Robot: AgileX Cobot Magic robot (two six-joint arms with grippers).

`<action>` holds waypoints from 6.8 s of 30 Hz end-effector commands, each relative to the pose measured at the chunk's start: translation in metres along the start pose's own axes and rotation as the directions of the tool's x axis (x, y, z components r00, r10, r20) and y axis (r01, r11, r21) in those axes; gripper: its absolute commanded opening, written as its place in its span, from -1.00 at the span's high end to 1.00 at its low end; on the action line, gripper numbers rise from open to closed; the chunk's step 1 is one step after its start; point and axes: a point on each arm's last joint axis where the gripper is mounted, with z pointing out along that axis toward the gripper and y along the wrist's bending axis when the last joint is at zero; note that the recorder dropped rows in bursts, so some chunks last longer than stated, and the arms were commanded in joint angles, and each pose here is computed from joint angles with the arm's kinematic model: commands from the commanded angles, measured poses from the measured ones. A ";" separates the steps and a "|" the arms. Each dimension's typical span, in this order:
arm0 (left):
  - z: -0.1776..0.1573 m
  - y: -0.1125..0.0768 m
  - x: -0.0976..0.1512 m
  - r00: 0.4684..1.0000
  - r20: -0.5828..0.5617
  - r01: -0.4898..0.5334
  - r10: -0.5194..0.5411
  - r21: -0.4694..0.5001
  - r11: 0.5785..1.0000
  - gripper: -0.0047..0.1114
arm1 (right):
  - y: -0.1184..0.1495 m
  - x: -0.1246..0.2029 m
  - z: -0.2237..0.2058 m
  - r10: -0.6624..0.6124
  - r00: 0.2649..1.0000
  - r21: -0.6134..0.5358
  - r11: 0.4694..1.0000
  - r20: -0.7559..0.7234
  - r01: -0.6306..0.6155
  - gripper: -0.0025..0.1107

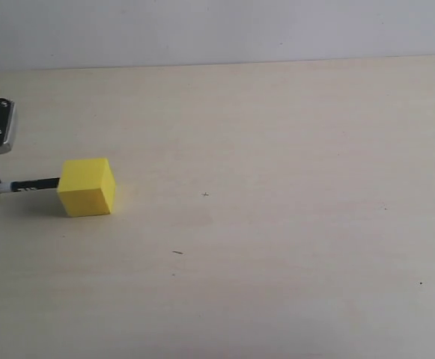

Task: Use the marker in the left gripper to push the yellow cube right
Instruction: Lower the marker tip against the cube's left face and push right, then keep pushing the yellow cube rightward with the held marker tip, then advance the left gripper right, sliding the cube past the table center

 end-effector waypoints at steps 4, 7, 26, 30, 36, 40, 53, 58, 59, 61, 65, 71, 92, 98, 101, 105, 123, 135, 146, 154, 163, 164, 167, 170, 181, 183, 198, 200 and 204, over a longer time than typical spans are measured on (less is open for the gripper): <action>0.003 -0.001 -0.033 0.999 -0.004 -0.043 0.043 -0.005 0.999 0.92 | 0.000 0.001 0.000 -0.004 1.000 0.005 1.000 0.005 0.003 0.96; 0.002 -0.001 -0.020 0.997 -0.074 0.024 -0.024 -0.001 1.000 0.92 | 0.000 0.001 0.000 -0.004 1.000 0.005 1.000 0.005 0.003 0.96; -0.002 -0.005 -0.095 0.994 -0.073 -0.089 0.087 -0.034 0.995 0.92 | 0.000 0.001 0.000 -0.004 1.000 0.005 1.000 0.005 0.003 0.96; -0.004 -0.002 -0.077 0.990 -0.138 -0.041 0.038 -0.021 0.999 0.92 | 0.000 0.001 0.000 -0.004 1.000 0.005 1.000 0.005 0.003 0.96; -0.005 -0.002 -0.060 0.987 -0.160 0.012 -0.008 0.023 1.000 0.92 | 0.000 0.001 0.000 -0.004 1.000 0.005 1.000 0.005 0.003 0.96; -0.004 -0.004 -0.078 0.990 -0.137 -0.039 0.038 0.000 0.999 0.92 | 0.000 0.001 0.000 -0.004 1.000 0.005 1.000 0.005 0.003 0.96; -0.001 -0.012 -0.124 0.984 -0.115 -0.143 0.136 -0.056 0.988 0.92 | 0.000 0.001 0.000 -0.004 1.000 0.005 1.000 0.005 0.003 0.96; -0.001 -0.005 -0.103 0.990 -0.131 -0.057 0.051 -0.044 0.997 0.92 | 0.000 0.001 0.000 -0.004 1.000 0.005 1.000 0.005 0.003 0.96; 0.001 -0.005 -0.102 0.990 -0.132 -0.053 0.048 -0.038 0.998 0.92 | 0.000 0.001 0.000 -0.004 1.000 0.005 1.000 0.005 0.003 0.96; 0.004 -0.006 -0.103 0.990 -0.129 -0.051 0.047 -0.027 0.998 0.92 | 0.000 0.001 0.000 -0.004 1.000 0.005 1.000 0.005 0.003 0.96; 0.013 -0.011 -0.122 0.989 -0.110 -0.107 0.103 -0.032 0.994 0.92 | 0.000 0.001 0.000 -0.004 1.000 0.005 1.000 0.005 0.003 0.96; 0.021 -0.018 -0.159 0.977 -0.082 -0.200 0.195 -0.054 0.978 0.92 | 0.000 0.001 0.000 -0.004 1.000 0.005 1.000 0.005 0.003 0.96; 0.025 -0.022 -0.171 0.975 -0.065 -0.218 0.214 -0.071 0.973 0.92 | 0.000 0.001 0.000 -0.004 1.000 0.005 1.000 0.005 0.003 0.96; 0.026 -0.026 -0.181 0.969 -0.058 -0.246 0.241 -0.083 0.966 0.92 | 0.000 0.001 0.000 -0.004 1.000 0.005 1.000 0.005 0.003 0.96; 0.025 -0.022 -0.168 0.972 -0.086 -0.222 0.217 -0.059 0.973 0.92 | 0.000 0.001 0.000 -0.004 1.000 0.005 1.000 0.005 0.003 0.96; 0.025 -0.014 -0.152 0.982 -0.099 -0.163 0.158 -0.050 0.985 0.92 | 0.000 0.001 0.000 -0.004 1.000 0.005 1.000 0.005 0.003 0.96; 0.024 -0.007 -0.138 0.989 -0.106 -0.111 0.105 -0.053 0.992 0.92 | 0.000 0.001 0.000 -0.004 1.000 0.005 1.000 0.005 0.003 0.96; 0.024 -0.010 -0.138 0.994 -0.103 -0.036 0.033 -0.029 0.999 0.92 | 0.000 0.001 0.000 -0.004 1.000 0.005 1.000 0.005 0.003 0.96; 0.024 -0.014 -0.140 0.993 -0.114 0.021 -0.022 -0.012 1.000 0.92 | 0.000 0.001 0.000 -0.004 1.000 0.005 1.000 0.005 0.003 0.96; 0.013 -0.034 -0.218 0.986 -0.068 -0.157 0.152 -0.083 0.984 0.92 | 0.000 0.001 0.000 -0.004 1.000 0.005 1.000 0.005 0.003 0.96; 0.011 -0.023 -0.192 0.980 -0.196 -0.042 0.025 -0.085 0.995 0.92 | 0.000 0.001 0.000 -0.004 1.000 0.005 1.000 0.005 0.003 0.96; 0.011 -0.026 -0.197 0.983 -0.180 -0.044 0.029 -0.084 0.995 0.92 | 0.000 0.001 0.000 -0.004 1.000 0.005 1.000 0.005 0.003 0.96; 0.011 -0.040 -0.224 0.985 -0.130 -0.127 0.112 -0.116 0.985 0.92 | 0.000 0.001 0.000 -0.004 1.000 0.005 1.000 0.005 0.003 0.96; 0.012 -0.052 -0.243 0.980 -0.097 -0.183 0.171 -0.134 0.974 0.92 | 0.000 0.001 0.000 -0.004 1.000 0.005 1.000 0.005 0.003 0.96; 0.012 -0.036 -0.218 0.990 -0.137 -0.028 0.011 -0.123 0.992 0.92 | 0.000 0.001 0.000 -0.004 1.000 0.005 1.000 0.005 0.003 0.96; 0.012 -0.036 -0.218 0.991 -0.130 -0.018 0.002 -0.121 0.992 0.92 | 0.000 0.001 0.000 -0.004 1.000 0.005 1.000 0.005 0.003 0.96; 0.014 -0.034 -0.256 0.989 -0.145 -0.001 -0.016 -0.115 0.993 0.92 | 0.000 0.001 0.000 -0.004 1.000 0.005 1.000 0.005 0.003 0.96; 0.014 -0.035 -0.254 0.986 -0.168 -0.006 -0.010 -0.098 0.995 0.92 | 0.000 0.001 0.000 -0.004 1.000 0.005 1.000 0.005 0.003 0.96; 0.015 -0.045 -0.269 0.996 -0.093 -0.008 -0.001 -0.093 0.996 0.92 | 0.000 0.001 0.000 -0.004 1.000 0.005 1.000 0.005 0.003 0.96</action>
